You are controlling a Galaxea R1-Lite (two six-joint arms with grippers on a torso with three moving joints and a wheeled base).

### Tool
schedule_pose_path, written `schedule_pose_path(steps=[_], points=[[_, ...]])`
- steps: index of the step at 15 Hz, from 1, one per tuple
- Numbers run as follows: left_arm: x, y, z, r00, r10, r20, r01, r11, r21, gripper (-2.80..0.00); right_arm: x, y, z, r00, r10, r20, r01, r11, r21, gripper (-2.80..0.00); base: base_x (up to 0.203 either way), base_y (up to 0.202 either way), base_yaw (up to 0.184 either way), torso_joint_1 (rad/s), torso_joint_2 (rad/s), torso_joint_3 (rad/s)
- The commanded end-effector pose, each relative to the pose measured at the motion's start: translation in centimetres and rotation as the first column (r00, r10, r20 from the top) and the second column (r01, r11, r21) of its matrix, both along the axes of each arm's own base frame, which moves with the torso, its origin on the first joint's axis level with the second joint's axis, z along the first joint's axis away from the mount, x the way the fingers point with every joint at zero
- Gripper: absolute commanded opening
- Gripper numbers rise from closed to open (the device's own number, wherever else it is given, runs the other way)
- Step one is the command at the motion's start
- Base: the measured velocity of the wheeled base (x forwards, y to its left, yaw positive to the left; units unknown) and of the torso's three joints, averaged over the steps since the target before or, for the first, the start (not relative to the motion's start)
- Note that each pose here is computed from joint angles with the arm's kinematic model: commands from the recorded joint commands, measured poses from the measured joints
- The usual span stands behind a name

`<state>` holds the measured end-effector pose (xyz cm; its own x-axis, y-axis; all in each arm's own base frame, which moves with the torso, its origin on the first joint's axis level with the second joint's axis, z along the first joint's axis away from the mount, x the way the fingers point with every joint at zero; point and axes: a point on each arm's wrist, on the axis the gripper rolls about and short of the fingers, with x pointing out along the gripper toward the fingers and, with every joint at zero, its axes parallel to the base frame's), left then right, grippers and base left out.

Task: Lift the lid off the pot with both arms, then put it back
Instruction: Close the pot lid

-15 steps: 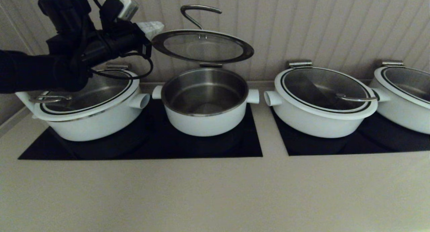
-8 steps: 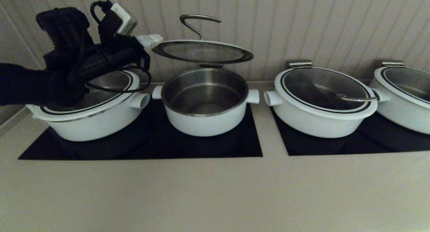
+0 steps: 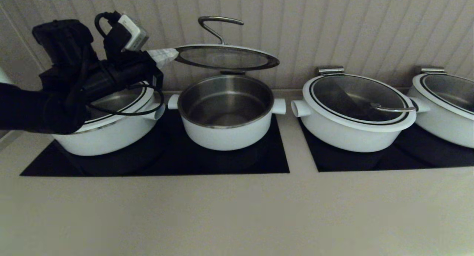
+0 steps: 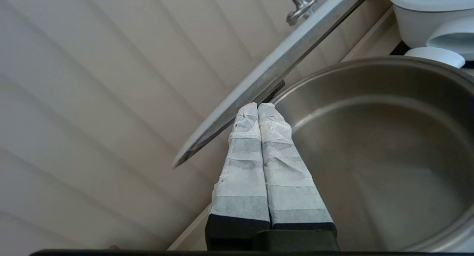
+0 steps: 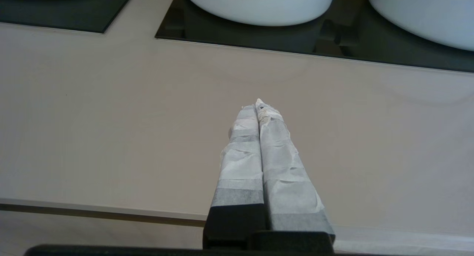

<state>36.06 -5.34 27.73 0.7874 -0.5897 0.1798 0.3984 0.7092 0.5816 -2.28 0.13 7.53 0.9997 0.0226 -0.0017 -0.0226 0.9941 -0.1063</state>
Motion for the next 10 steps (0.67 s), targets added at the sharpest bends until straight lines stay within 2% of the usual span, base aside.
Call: schedule_pose_path(steps=[1,4,7,10], points=[[-0.5,0.0,0.1,1.0,-0.003,0.015,0.003,1.0,0.0,-2.8,0.0,0.0,0.0,1.0,0.0,0.0,0.0,1.0,-0.001,-2.8,0.0,0.0,0.0,0.0,0.0,0.0],[-0.4,0.2,0.8,0.999,0.003,0.038,-0.003,1.0,-0.006,-2.8,0.0,0.0,0.0,1.0,0.0,0.0,0.0,1.0,-0.001,-2.8,0.0,0.0,0.0,0.0,0.0,0.0],[0.5,0.3,2.5,0.995,0.014,0.103,-0.012,1.0,-0.02,-2.8,0.0,0.0,0.0,1.0,0.0,0.0,0.0,1.0,-0.001,-2.8,0.0,0.0,0.0,0.0,0.0,0.0],[2.0,0.1,2.3,0.994,0.013,0.108,-0.011,1.0,-0.02,-2.8,0.0,0.0,0.0,1.0,0.0,0.0,0.0,1.0,-0.001,-2.8,0.0,0.0,0.0,0.0,0.0,0.0]])
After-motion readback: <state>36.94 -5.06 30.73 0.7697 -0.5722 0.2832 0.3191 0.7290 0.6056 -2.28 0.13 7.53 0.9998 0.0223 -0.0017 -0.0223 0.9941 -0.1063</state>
